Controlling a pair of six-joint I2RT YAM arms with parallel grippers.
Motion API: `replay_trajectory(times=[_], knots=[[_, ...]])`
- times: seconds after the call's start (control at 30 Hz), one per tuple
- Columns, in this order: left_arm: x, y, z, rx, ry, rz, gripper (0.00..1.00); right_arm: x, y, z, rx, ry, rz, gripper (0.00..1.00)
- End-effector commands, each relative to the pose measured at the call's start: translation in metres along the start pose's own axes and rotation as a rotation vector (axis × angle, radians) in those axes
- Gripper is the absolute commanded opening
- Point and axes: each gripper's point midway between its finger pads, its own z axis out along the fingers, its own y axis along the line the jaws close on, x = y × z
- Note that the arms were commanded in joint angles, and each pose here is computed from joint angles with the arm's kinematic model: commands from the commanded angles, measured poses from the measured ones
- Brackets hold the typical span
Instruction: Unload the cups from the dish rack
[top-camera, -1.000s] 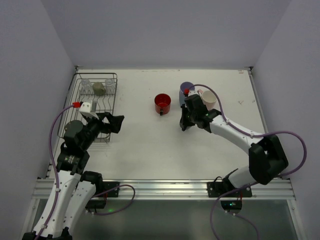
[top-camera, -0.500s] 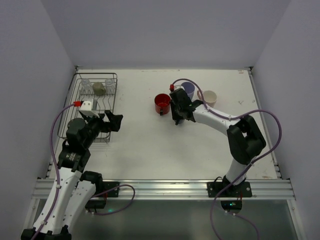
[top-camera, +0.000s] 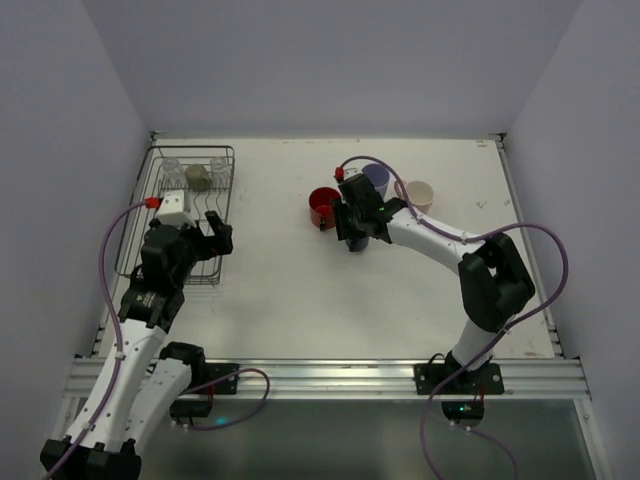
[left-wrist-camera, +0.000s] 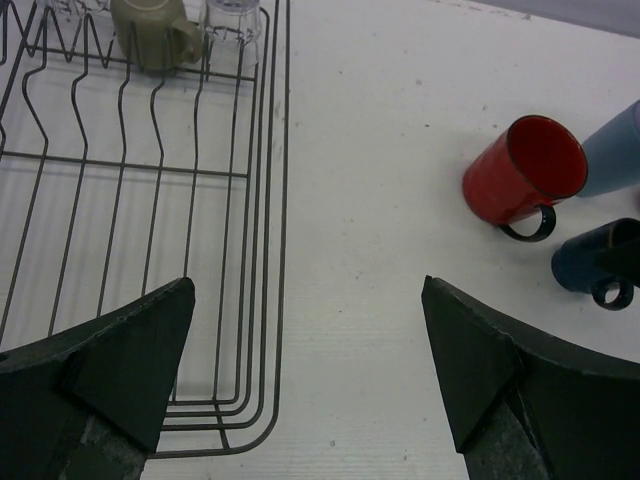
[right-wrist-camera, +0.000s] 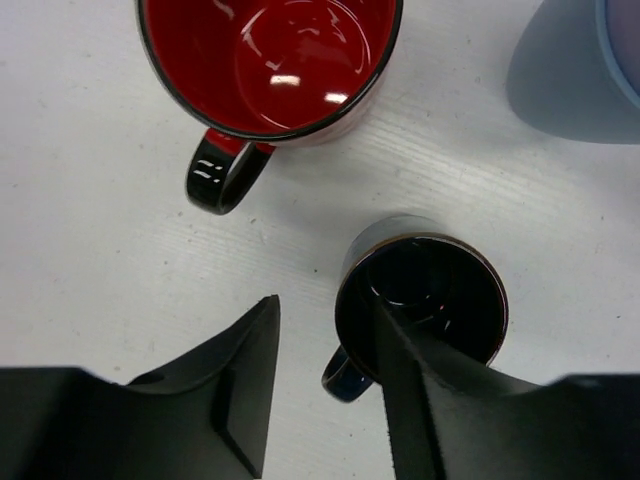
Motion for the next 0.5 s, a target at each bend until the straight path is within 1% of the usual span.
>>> replay_trajectory(times=[0.0,0.03,0.07,0.1,0.13,0.17,0.2,0.23,0.27,0.3,0.33,0.37,0.4,0.43,0.47], knots=[[-0.027,0.003,0.003,-0.059,-0.035,-0.012,1.00,-0.039,0.015,-0.048,-0.093,-0.133,-0.006,0.48],[-0.028,0.003,0.008,-0.068,-0.024,-0.023,1.00,-0.042,0.016,-0.054,-0.105,-0.149,-0.005,0.51],[-0.044,-0.001,0.008,-0.066,-0.056,-0.031,1.00,-0.041,0.017,-0.060,-0.119,-0.154,-0.001,0.52],[-0.050,0.001,0.010,-0.085,-0.067,-0.037,1.00,-0.043,0.023,-0.068,-0.153,-0.171,0.008,0.52],[-0.051,0.002,0.019,-0.103,-0.051,-0.045,1.00,-0.051,0.025,-0.086,-0.182,-0.217,0.017,0.53],[-0.066,-0.001,0.021,-0.108,-0.074,-0.057,0.98,-0.045,0.025,-0.090,-0.195,-0.219,0.021,0.54],[-0.071,-0.002,0.026,-0.115,-0.073,-0.062,0.98,-0.046,0.028,-0.096,-0.217,-0.240,0.032,0.54],[-0.068,0.000,0.040,-0.132,-0.041,-0.065,0.97,-0.052,0.030,-0.115,-0.248,-0.286,0.037,0.54],[-0.082,-0.001,0.046,-0.143,-0.065,-0.074,0.97,-0.047,0.030,-0.117,-0.263,-0.300,0.046,0.54],[-0.086,0.000,0.052,-0.157,-0.062,-0.078,0.96,-0.046,0.030,-0.122,-0.274,-0.317,0.051,0.54],[-0.079,0.004,0.069,-0.181,-0.026,-0.079,0.95,-0.045,0.031,-0.128,-0.291,-0.334,0.053,0.54],[-0.095,0.002,0.075,-0.180,-0.054,-0.087,0.92,-0.042,0.032,-0.139,-0.319,-0.354,0.053,0.53],[-0.099,0.007,0.082,-0.199,-0.057,-0.091,0.91,-0.044,0.033,-0.145,-0.335,-0.376,0.070,0.53],[-0.093,0.011,0.100,-0.227,-0.031,-0.087,0.89,-0.034,0.036,-0.146,-0.364,-0.364,0.069,0.52],[-0.105,0.014,0.107,-0.248,-0.051,-0.091,0.84,-0.040,0.040,-0.161,-0.406,-0.409,0.070,0.52]])
